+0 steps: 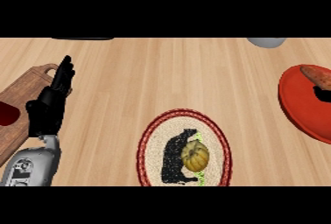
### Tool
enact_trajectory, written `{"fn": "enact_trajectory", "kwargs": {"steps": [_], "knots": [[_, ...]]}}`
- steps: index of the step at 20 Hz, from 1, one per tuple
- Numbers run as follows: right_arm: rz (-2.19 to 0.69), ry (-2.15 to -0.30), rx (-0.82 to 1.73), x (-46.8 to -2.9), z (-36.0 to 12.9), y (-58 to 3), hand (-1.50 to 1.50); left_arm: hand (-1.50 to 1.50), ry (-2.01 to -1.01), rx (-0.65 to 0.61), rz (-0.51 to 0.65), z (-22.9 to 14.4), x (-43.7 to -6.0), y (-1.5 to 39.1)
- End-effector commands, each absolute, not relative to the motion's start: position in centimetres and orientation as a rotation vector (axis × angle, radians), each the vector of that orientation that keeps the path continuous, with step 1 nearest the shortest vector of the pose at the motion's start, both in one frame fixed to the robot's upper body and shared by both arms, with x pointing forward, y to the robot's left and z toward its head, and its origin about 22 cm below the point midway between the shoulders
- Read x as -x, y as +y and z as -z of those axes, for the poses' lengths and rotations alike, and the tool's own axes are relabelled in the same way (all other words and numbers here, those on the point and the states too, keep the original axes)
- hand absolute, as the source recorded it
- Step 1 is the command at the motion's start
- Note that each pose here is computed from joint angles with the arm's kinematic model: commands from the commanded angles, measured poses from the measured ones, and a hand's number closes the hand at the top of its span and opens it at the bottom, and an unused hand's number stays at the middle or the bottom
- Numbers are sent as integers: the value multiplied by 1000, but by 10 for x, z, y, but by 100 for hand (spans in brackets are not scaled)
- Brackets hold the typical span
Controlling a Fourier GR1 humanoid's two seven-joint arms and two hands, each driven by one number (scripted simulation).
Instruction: Pick the sweet potato from the placemat and place it in the bowl
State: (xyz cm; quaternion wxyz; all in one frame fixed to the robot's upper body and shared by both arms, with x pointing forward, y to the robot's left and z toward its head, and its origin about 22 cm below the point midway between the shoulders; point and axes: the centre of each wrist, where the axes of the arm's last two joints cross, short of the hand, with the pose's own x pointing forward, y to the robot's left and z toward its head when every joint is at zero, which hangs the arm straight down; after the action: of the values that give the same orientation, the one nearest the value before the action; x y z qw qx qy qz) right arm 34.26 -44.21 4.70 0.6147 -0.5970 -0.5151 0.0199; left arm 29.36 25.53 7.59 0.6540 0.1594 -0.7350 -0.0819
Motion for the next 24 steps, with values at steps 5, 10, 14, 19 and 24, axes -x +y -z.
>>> {"fn": "enact_trajectory", "kwargs": {"steps": [5,10,14,19,24], "knots": [[30,-1372,1133,-338,-31,-456,-150,0,-1663,-361,190,-77,-300,246],[144,-1467,1149,-335,-30,-466,-150,0,-1669,-343,179,-78,-300,259],[233,-1495,1105,-316,-43,-497,-150,0,-1660,-386,194,-79,-280,264],[287,-1536,1012,-286,-19,-510,-150,0,-1661,-391,162,-86,-294,256],[304,-1620,898,-249,-41,-548,-150,0,-1634,-402,167,-78,-297,268]]}}
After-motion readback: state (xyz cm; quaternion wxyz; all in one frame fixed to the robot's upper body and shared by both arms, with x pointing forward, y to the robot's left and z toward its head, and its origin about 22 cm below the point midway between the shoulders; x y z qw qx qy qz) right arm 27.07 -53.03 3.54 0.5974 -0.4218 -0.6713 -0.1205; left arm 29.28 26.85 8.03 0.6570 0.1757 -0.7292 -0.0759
